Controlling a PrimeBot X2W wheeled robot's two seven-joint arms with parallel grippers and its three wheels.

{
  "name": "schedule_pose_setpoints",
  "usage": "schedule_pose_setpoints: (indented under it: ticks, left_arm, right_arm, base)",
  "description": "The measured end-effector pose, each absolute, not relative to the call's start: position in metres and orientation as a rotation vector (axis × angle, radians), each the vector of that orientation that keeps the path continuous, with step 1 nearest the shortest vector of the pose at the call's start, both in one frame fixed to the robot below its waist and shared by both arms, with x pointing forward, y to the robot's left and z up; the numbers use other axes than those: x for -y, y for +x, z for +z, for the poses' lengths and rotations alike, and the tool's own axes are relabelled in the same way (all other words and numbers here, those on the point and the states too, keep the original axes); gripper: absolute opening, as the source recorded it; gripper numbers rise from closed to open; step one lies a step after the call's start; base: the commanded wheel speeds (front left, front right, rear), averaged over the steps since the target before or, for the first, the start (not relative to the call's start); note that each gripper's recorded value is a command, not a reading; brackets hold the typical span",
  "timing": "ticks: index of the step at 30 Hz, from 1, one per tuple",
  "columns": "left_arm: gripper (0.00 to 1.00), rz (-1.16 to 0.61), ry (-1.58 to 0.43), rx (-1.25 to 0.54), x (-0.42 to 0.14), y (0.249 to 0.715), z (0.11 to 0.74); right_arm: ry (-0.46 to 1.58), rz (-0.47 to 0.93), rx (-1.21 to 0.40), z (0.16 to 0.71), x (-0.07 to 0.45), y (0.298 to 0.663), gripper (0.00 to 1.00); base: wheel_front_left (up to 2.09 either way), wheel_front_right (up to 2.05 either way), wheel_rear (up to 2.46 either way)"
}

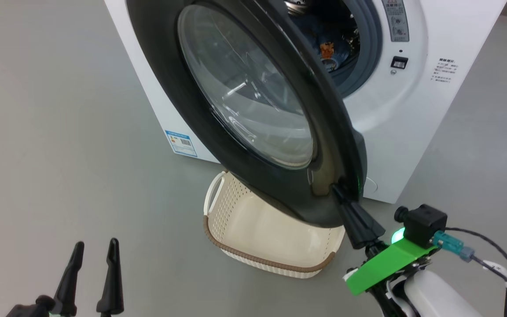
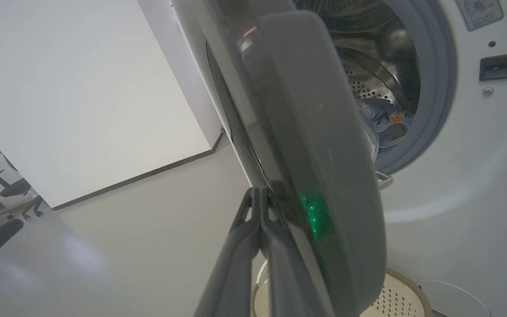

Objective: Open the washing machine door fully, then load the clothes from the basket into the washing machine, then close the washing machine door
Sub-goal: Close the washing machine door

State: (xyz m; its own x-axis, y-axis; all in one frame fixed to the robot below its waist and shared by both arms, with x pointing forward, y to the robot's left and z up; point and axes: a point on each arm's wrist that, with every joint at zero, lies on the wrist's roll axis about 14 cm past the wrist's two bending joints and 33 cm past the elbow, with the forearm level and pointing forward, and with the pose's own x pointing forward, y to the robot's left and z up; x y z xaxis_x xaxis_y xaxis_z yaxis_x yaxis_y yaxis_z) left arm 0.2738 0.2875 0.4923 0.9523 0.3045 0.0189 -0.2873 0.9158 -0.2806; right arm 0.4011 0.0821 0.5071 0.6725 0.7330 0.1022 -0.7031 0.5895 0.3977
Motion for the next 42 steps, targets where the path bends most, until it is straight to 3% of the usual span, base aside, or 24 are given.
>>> schedule_pose_setpoints:
  ticks: [22,42]
  left_arm:
    - [1.00,0.256,-0.303,0.088,-0.271,0.338,0.502]
    - [1.00,0.250,-0.292,0.064,-0.267,0.368,0.494]
  right_arm:
    - [0.422,0.670,0.063,0.520,-0.039,0.524,0.00]
    - [0.472,0.623,0.126,0.518,-0.040,0.598,0.00]
  base:
    - [0.00,0.00,0.00]
    - [0.00,0.00,0.00]
